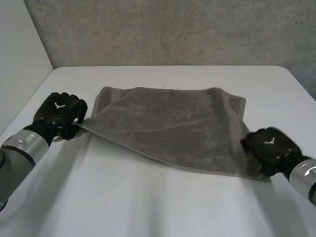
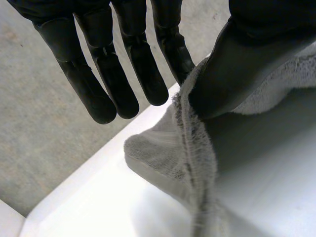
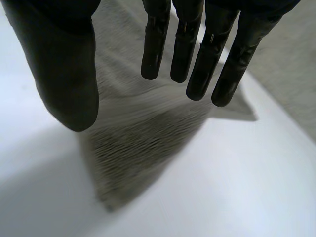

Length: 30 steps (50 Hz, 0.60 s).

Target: Fold the towel.

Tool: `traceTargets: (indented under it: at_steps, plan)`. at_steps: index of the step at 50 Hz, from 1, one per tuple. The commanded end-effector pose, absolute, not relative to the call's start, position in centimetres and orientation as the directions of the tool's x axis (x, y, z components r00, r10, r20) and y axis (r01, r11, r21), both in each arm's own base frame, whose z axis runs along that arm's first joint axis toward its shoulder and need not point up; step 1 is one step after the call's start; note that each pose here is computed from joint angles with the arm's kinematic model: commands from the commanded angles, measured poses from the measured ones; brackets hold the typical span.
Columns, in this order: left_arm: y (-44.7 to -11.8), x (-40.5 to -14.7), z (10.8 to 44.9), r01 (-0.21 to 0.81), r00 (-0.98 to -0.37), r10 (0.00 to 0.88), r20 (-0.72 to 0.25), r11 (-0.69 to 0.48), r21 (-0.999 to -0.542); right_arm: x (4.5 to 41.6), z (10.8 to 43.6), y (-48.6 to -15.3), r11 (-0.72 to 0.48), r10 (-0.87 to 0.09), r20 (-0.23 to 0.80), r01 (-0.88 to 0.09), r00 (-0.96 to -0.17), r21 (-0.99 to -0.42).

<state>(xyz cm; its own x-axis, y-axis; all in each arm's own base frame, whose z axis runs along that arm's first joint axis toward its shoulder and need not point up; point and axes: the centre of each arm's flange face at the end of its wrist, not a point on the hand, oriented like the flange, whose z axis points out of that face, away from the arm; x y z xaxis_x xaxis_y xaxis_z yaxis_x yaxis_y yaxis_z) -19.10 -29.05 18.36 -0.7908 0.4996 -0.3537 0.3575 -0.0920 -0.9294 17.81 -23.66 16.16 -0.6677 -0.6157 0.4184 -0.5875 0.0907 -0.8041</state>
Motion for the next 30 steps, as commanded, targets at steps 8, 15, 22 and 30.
traceTargets:
  at_steps: [8,15,22,30]
  plan:
    - [-30.9,-19.8,18.9,0.343,-0.792,0.525,-0.313,-0.041,-0.938,18.0,11.7,-24.2,0.075,-0.624,0.420,-0.585,-0.659,-0.808]
    - [-31.2,-20.3,19.5,0.322,-0.792,0.535,-0.294,-0.043,-0.946,18.0,11.5,-24.9,0.028,-0.592,0.460,-0.588,-0.661,-0.808]
    - [-30.8,-20.9,19.0,0.320,-0.782,0.555,-0.282,-0.031,-0.947,17.8,11.4,-25.5,0.022,-0.581,0.468,-0.587,-0.666,-0.809]
    - [-30.8,-21.0,18.5,0.321,-0.780,0.562,-0.275,-0.018,-0.947,17.9,10.7,-26.0,0.021,-0.587,0.470,-0.594,-0.659,-0.804]
